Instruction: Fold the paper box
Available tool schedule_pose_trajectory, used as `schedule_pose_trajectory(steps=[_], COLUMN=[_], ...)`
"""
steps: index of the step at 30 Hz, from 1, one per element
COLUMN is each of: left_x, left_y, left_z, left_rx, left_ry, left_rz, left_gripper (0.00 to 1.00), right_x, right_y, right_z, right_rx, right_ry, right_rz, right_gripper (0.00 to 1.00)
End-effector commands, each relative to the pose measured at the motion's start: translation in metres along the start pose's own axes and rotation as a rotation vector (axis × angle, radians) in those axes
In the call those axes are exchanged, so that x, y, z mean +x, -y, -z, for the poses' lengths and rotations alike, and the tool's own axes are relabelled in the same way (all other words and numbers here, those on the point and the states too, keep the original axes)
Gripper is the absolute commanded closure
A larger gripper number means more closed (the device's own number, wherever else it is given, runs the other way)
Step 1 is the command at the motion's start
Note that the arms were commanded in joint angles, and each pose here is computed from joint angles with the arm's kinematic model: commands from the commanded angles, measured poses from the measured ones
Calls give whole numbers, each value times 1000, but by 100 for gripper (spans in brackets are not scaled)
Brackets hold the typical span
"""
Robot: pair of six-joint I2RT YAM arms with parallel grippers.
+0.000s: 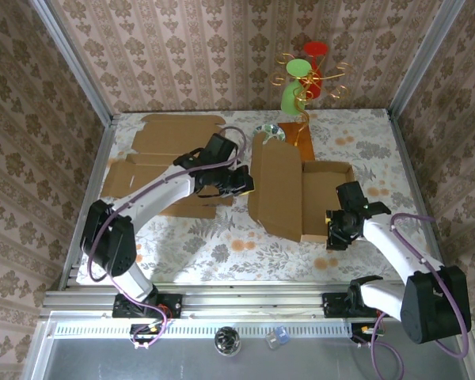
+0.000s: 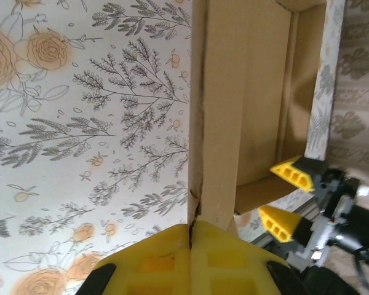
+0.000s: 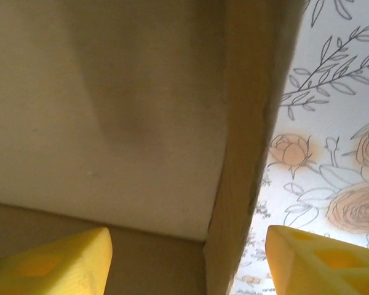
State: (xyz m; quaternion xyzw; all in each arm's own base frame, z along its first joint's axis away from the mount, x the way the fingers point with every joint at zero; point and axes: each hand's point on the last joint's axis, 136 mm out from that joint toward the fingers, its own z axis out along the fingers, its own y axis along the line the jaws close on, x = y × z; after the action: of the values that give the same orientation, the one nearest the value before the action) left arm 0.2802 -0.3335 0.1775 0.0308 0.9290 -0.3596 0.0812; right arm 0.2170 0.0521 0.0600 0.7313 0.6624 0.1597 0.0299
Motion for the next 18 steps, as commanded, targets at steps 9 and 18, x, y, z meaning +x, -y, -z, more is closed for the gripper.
schedule_pose_trajectory(steps=[9, 18], left_x=[-7, -36], left_y=[-11, -20], left_z=[37, 63], left_rx=[-176, -424], left_ry=[-144, -73], left_rz=[-340, -665], left_gripper=[100, 100], right_x=[14, 48], right_y=[-57, -132], right_z=[67, 107], right_rx=[-227, -429], right_ry=[55, 130], right_rz=[402, 1034], right_gripper=[33, 40])
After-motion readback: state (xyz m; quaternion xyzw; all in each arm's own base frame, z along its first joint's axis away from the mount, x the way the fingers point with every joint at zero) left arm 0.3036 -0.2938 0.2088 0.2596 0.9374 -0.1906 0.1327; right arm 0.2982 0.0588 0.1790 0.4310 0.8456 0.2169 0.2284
